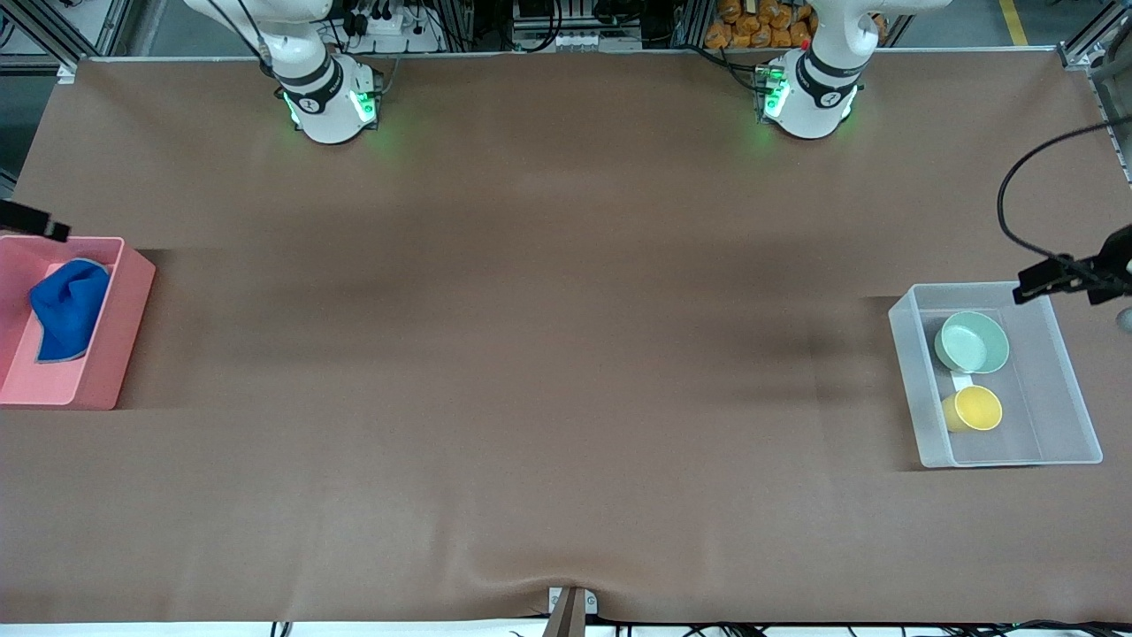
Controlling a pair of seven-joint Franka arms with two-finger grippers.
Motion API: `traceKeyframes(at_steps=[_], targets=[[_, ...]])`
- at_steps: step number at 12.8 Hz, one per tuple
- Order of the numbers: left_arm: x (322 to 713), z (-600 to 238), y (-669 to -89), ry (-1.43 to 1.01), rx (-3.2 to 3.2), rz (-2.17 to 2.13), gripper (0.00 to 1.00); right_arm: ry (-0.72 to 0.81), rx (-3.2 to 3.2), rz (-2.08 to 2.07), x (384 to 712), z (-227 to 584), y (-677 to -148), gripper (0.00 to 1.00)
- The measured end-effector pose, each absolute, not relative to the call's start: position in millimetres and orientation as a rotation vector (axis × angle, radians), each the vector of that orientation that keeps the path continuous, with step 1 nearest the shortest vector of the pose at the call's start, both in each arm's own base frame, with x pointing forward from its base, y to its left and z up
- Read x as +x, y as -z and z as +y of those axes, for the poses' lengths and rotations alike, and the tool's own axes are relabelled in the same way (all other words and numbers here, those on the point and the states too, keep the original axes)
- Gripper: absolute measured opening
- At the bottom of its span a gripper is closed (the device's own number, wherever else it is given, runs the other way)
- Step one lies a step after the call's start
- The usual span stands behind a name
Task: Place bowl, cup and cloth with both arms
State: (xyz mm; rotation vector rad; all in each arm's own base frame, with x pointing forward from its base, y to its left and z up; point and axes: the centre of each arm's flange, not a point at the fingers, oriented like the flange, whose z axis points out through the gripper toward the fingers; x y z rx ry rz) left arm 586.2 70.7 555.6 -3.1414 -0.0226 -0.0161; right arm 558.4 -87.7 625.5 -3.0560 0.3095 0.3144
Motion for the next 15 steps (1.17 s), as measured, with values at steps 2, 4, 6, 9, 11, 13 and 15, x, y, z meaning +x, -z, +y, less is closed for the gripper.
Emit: traceKeyframes(at_steps=[2,4,6,9,11,13,15], targets=[[578,32,-578,0.053,-3.153,-0.085,1.00,-0.320,-3.063,0.304,553,-44,-631,1.00],[577,-1,-583,0.066,-3.150,-0.112,1.00,-0.317,-3.072,0.274,545,-26,-632,1.00],[577,-5,-583,0.067,-3.138,-0.115,1.00,-0.289,-3.075,0.223,542,-32,-635,1.00],[579,6,-590,0.094,-3.136,-0.142,1.00,-0.272,-3.072,0.177,542,-48,-636,1.00],[579,5,-593,0.105,-3.136,-0.139,1.00,-0.257,-3.074,0.172,543,-48,-637,1.00],[580,7,-596,0.113,-3.135,-0.143,1.00,-0.241,-3.075,0.171,544,-48,-637,1.00],[580,7,-598,0.119,-3.135,-0.144,1.00,-0.221,-3.077,0.168,545,-48,-638,1.00]])
